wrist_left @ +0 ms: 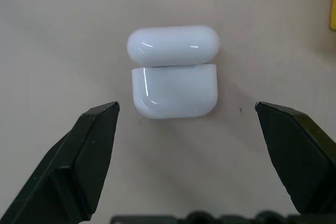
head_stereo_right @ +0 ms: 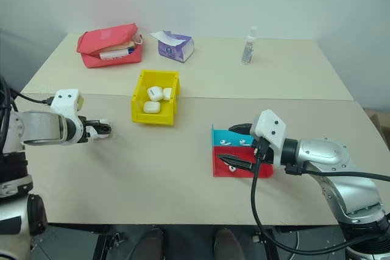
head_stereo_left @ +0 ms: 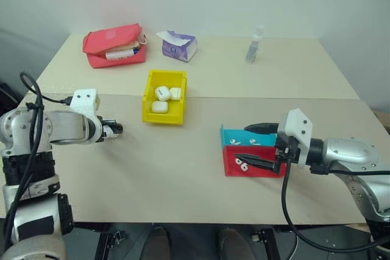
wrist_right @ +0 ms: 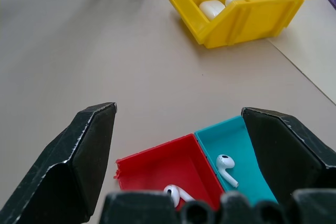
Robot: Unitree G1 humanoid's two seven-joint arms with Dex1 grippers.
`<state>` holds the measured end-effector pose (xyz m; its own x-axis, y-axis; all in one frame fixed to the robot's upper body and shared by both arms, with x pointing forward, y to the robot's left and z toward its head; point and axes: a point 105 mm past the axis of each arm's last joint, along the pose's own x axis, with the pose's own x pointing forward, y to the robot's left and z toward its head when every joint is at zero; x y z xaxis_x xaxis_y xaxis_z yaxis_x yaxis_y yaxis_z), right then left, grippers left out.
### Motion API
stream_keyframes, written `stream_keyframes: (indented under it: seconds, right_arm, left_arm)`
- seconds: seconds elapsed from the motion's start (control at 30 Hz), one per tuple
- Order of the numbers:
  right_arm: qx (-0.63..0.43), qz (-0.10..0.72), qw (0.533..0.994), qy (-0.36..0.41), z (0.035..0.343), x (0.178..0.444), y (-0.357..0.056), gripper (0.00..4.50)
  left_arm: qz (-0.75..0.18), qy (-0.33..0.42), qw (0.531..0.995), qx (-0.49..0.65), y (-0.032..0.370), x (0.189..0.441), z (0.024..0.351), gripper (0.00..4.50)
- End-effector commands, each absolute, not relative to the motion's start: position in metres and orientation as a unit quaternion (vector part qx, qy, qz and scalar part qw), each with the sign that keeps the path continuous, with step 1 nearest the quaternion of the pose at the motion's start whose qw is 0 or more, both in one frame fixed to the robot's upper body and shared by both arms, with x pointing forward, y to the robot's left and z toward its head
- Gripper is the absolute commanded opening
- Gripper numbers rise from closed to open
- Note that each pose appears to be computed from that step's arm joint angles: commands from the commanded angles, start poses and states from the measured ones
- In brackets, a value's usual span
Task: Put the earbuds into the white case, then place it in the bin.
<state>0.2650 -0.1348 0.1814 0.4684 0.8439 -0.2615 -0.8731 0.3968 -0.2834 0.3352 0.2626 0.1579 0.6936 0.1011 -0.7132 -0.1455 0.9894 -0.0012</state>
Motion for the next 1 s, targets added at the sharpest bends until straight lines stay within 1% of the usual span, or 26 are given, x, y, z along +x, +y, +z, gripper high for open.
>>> stream_keyframes:
  seconds: [0.03,0.37,0.6,1.0]
  right_arm:
    - [-0.203,0.516,0.832,0.015,0.193,0.262,-0.132,4.44]
    - [-0.202,0.516,0.832,0.015,0.192,0.261,-0.132,4.44]
    - [-0.201,0.514,0.834,0.014,0.193,0.26,-0.131,4.44]
    - [-0.201,0.511,0.835,0.013,0.194,0.261,-0.13,4.44]
  left_arm:
    - [0.096,0.389,0.915,-0.044,0.271,0.338,0.165,4.5]
    - [0.102,0.432,0.894,-0.063,0.261,0.358,0.165,4.5]
    - [0.103,0.452,0.884,-0.057,0.261,0.361,0.156,4.5]
    - [0.1,0.451,0.886,-0.05,0.257,0.369,0.147,4.5]
